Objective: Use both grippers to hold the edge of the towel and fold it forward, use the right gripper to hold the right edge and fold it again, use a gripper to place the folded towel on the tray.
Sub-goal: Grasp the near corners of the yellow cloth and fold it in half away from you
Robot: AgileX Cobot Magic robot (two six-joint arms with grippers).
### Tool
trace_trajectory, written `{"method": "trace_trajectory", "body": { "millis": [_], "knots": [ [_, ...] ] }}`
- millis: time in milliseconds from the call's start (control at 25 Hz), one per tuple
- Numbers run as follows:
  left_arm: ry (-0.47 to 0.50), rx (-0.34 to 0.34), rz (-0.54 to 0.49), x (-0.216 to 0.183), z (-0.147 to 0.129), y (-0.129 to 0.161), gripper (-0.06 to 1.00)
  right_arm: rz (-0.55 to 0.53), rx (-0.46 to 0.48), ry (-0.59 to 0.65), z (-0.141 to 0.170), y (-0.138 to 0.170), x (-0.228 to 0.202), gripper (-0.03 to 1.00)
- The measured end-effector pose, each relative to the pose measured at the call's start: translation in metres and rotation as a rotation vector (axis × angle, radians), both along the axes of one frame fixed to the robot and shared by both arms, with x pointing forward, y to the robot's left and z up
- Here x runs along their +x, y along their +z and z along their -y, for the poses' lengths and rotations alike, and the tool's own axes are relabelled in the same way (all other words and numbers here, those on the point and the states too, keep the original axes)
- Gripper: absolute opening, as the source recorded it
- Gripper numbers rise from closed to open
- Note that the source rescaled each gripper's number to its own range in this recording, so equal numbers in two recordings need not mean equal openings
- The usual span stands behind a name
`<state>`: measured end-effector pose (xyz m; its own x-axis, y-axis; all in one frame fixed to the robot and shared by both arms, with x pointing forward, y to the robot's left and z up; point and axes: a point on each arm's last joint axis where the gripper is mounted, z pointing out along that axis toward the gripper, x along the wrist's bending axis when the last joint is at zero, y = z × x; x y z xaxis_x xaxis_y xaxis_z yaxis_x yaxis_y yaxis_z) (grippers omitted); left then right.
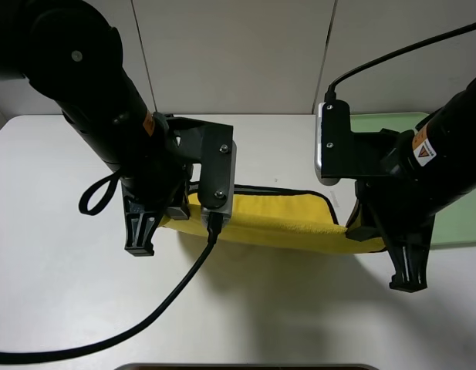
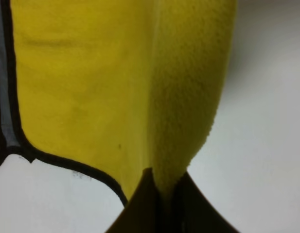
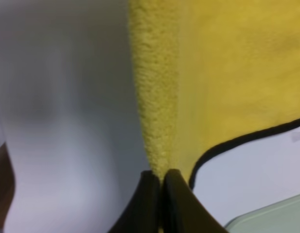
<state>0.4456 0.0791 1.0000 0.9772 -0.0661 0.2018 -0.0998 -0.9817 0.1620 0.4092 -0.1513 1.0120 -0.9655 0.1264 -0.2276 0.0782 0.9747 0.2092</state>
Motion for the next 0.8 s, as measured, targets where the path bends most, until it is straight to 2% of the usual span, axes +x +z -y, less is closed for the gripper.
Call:
{"method": "trace_trajectory", "body": {
  "millis": [280,480,800],
  "knots": [
    [-0.023,0.001,0.056,0.006,0.002,-0.002,0.00,0.052,-0.023,0.015,0.002,0.001,0.004,0.00],
    [-0.033,0.016,0.062,0.011,0.005,-0.012,0.00,0.038,-0.060,0.010,0.000,-0.009,0.009,0.00],
    [0.038,-0.013,0.089,0.034,-0.005,-0.021,0.00,0.061,-0.061,-0.010,-0.006,-0.021,0.022,0.00]
  ]
}}
